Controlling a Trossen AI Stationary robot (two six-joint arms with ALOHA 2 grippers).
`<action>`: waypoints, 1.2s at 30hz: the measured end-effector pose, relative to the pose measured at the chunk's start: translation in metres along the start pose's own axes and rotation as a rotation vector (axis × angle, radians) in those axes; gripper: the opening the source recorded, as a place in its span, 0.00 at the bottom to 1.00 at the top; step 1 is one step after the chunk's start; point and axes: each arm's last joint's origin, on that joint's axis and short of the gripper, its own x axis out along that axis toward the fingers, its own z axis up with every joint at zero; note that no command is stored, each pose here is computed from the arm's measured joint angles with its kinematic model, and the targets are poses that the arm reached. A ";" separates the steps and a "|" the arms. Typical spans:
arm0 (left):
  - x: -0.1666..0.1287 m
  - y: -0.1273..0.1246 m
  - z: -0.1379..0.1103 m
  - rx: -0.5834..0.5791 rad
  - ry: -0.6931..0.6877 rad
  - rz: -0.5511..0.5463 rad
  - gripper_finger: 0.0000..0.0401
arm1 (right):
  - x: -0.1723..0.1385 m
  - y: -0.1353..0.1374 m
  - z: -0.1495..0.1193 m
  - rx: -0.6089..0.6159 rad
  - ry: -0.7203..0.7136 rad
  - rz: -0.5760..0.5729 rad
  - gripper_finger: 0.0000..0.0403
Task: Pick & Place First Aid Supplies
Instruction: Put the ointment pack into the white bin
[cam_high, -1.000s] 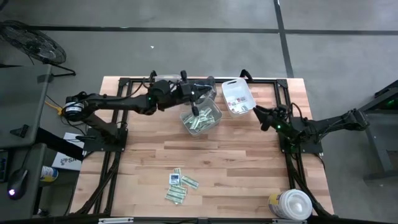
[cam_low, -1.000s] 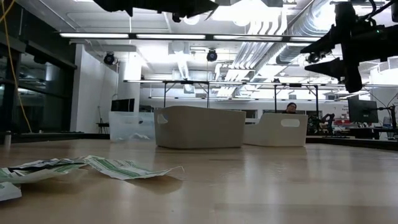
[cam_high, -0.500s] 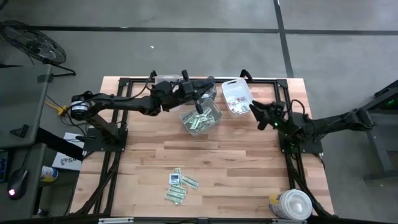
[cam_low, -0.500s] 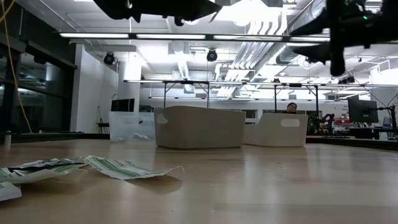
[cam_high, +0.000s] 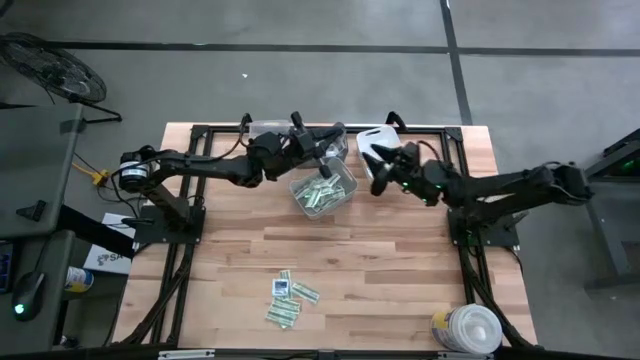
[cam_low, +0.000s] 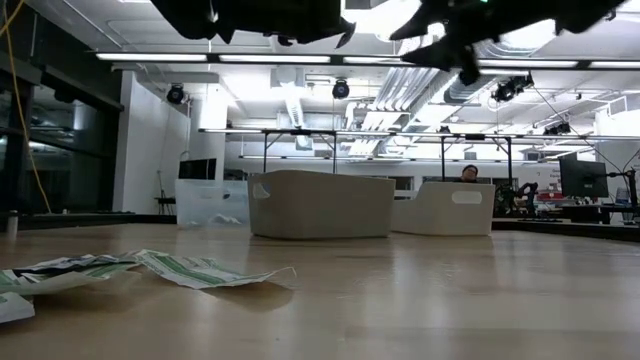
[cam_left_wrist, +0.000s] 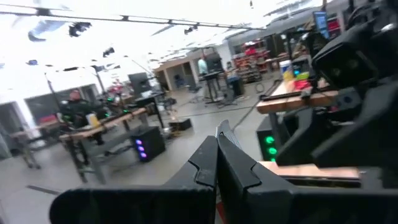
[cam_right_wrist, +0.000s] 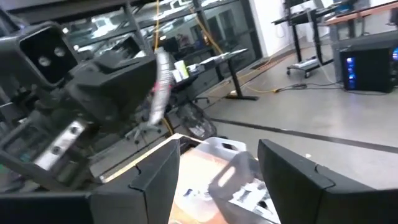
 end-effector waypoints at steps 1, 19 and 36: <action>0.000 0.000 0.000 0.010 -0.002 0.010 0.00 | 0.007 0.004 0.001 -0.002 0.006 0.010 0.52; 0.000 0.001 0.000 0.052 0.004 0.022 0.00 | 0.070 0.024 0.014 -0.052 0.034 0.061 0.52; 0.000 0.000 0.001 0.052 -0.005 0.002 0.00 | 0.079 0.009 0.017 0.010 0.102 0.155 0.11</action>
